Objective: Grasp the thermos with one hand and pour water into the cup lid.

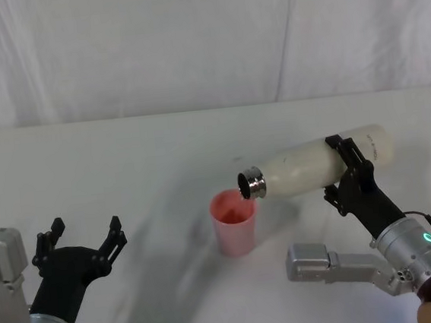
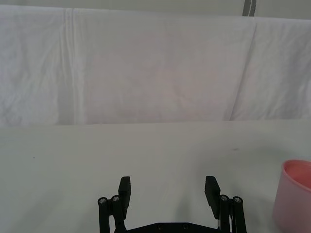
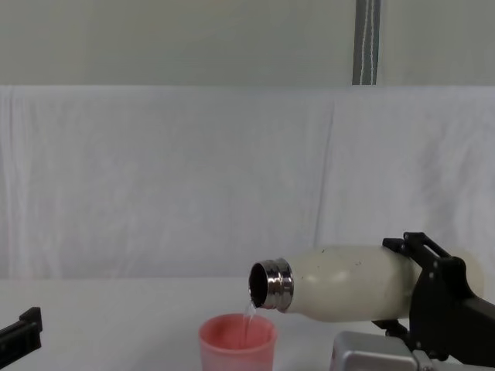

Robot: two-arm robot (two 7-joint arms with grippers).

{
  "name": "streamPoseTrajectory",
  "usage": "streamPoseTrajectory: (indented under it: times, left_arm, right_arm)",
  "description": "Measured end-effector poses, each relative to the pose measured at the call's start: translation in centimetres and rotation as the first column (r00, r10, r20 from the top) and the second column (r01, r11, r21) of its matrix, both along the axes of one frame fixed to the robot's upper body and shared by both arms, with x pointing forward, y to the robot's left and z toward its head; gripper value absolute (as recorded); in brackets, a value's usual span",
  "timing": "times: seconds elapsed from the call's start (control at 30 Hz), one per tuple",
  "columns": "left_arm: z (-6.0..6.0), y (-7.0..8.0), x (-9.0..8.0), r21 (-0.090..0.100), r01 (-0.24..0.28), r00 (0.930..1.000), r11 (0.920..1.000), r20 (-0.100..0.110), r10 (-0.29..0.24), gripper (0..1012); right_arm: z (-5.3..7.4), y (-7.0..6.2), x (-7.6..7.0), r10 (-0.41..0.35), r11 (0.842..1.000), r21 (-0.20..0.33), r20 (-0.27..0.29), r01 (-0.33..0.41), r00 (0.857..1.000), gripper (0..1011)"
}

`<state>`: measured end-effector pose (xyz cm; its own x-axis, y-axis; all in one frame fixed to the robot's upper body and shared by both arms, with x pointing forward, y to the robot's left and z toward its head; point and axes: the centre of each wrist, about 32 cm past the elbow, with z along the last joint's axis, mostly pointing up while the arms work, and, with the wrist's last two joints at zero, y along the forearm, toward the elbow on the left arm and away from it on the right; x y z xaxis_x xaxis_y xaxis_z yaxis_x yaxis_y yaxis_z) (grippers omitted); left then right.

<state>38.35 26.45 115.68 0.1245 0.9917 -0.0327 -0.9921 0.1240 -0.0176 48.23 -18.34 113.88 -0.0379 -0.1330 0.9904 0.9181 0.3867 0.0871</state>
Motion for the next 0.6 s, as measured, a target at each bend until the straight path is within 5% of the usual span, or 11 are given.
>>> streamPoseTrajectory:
  times: [0.6]
  left_arm:
    - [0.00,0.00,0.00,0.000,0.000,1.0000,1.0000,0.000,0.000,1001]
  right_arm:
    - [-0.03,-0.18,0.05,-0.005,1.000,0.005,-0.003,0.005,1.000,955]
